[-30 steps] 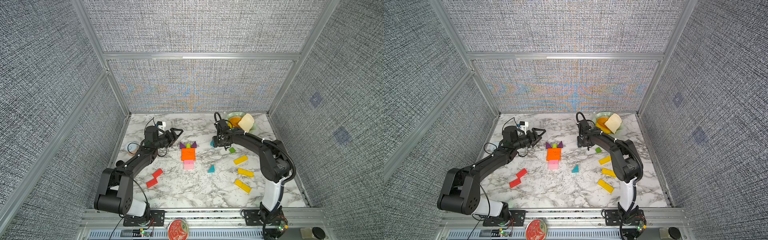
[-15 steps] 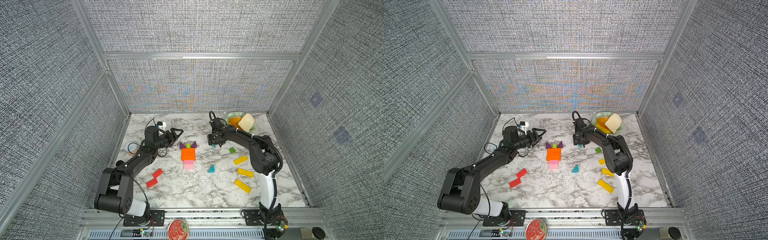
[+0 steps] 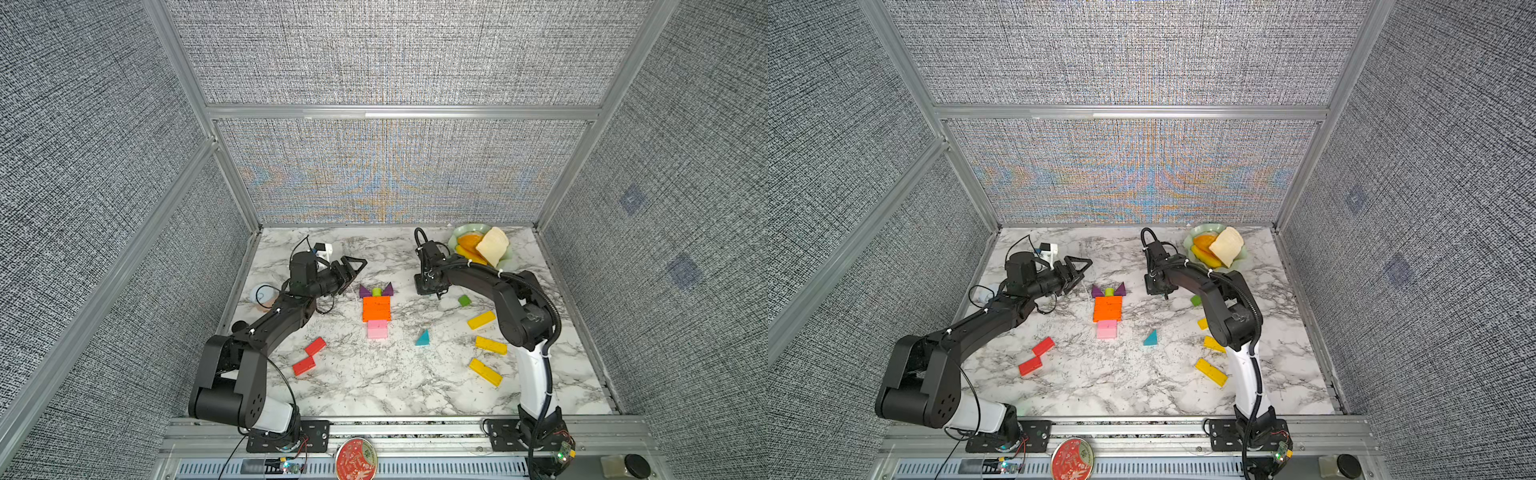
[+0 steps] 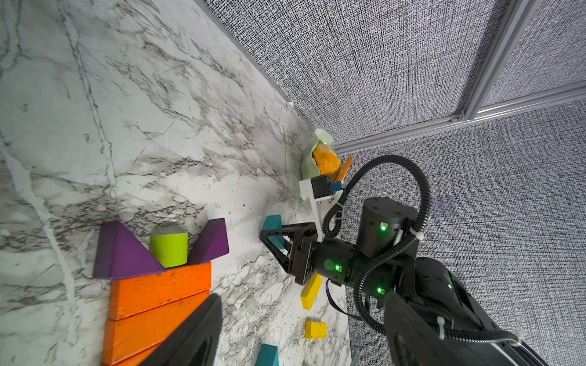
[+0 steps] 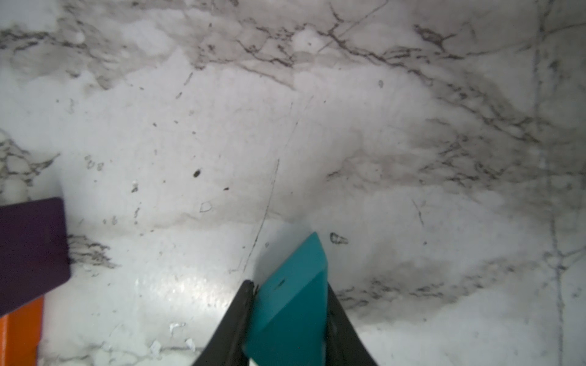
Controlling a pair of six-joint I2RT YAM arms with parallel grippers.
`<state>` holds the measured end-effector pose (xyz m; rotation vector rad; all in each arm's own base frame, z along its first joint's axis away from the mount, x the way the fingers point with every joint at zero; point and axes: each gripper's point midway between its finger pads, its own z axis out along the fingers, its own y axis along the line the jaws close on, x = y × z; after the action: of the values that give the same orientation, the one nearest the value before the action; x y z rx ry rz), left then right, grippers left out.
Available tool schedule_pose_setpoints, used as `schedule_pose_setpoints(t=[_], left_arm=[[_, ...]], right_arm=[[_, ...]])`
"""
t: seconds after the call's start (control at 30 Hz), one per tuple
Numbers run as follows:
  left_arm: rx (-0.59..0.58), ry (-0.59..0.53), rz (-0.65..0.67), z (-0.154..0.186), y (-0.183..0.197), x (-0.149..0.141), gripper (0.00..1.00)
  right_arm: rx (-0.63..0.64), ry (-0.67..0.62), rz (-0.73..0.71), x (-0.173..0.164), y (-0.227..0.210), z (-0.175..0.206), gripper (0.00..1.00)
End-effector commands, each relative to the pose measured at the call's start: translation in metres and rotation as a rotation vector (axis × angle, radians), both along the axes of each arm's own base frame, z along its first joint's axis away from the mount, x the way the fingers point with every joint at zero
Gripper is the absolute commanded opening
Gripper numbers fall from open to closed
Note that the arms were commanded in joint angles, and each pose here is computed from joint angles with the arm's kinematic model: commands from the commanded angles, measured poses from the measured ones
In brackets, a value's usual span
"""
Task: Assemble a carrot with building blocks
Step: Adjust the building block at the center of the board.
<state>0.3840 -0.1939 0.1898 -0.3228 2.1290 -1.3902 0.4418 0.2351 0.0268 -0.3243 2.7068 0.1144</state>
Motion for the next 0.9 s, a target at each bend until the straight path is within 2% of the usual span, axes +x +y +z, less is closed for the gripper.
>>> schedule_pose_setpoints(t=[0.0,0.13,0.3,0.47,0.87], left_arm=[[-0.008,-0.034,-0.022,0.008,-0.004,0.001,0.81],[-0.008,-0.031,-0.025,0.006,-0.005,0.002,0.81],[-0.007,-0.03,-0.029,0.005,-0.005,0.002,0.81],[-0.009,-0.03,-0.031,0.006,-0.006,0.002,0.81],[-0.014,-0.045,-0.036,0.008,-0.008,0.001,0.81]], right_arm=[[-0.012,-0.025,0.042,0.002,0.002,0.003,0.3],[-0.017,-0.046,0.085,-0.003,0.006,0.008,0.28],[-0.002,-0.078,0.255,-0.021,0.027,0.019,0.27],[0.02,-0.046,0.374,-0.034,0.037,0.012,0.27],[-0.086,-0.007,0.464,-0.023,0.034,-0.009,0.27]])
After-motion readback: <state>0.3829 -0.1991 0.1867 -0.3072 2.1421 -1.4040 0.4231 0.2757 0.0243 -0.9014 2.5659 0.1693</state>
